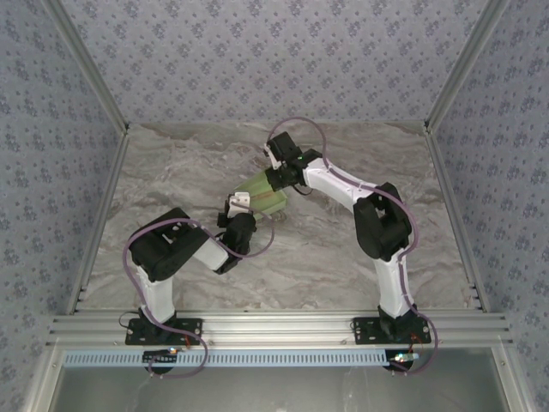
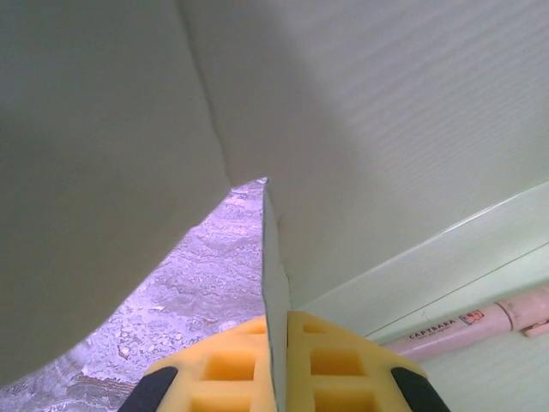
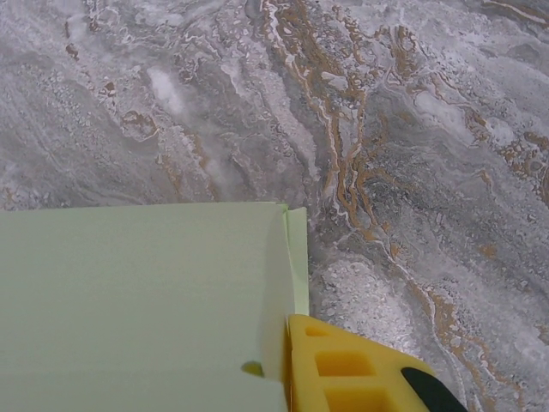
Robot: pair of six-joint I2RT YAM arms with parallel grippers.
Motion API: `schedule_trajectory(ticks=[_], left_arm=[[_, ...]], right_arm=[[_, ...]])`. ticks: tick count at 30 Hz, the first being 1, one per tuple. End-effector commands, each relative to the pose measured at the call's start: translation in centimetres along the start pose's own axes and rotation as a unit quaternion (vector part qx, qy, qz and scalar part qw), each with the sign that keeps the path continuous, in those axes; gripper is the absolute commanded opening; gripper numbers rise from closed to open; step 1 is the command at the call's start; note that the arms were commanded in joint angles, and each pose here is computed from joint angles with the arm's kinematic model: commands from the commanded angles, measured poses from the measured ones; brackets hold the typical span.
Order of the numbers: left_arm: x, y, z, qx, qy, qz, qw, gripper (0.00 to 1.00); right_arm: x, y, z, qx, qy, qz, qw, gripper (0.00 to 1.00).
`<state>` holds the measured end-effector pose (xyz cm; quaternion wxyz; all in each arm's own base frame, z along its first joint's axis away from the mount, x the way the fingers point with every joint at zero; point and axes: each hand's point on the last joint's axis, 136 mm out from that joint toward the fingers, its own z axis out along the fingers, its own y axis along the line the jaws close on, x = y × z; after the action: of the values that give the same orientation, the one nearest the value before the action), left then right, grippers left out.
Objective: Fold the paper box
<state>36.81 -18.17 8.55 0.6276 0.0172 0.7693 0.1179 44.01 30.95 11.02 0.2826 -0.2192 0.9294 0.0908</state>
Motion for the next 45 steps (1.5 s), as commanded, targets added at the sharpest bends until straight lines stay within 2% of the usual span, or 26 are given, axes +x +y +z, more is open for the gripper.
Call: schedule_trajectory(ticks=[1, 25, 38, 45], left_arm=[[1.9, -1.7, -0.1, 0.038, 0.029, 0.039, 0.998, 0.0], [1.6, -1.3, -0.2, 0.031, 0.03, 0.038, 0.998, 0.0], [2.0, -1.4, -0.6, 0.022, 0.027, 0.05, 0.998, 0.0], [2.1, -1.3, -0.7, 0.019, 0.028, 0.054, 0.998, 0.0]], right_arm=[[1.1, 2.6, -0.1, -0.03, 0.032, 0.03, 0.999, 0.15], [1.2, 3.6, -0.6, -0.055, 0.065, 0.115, 0.99, 0.14], [3.4, 3.5, 0.2, -0.045, -0.01, 0.068, 0.997, 0.11], [3.2, 2.7, -0.6, -0.038, -0.033, 0.043, 0.998, 0.1]])
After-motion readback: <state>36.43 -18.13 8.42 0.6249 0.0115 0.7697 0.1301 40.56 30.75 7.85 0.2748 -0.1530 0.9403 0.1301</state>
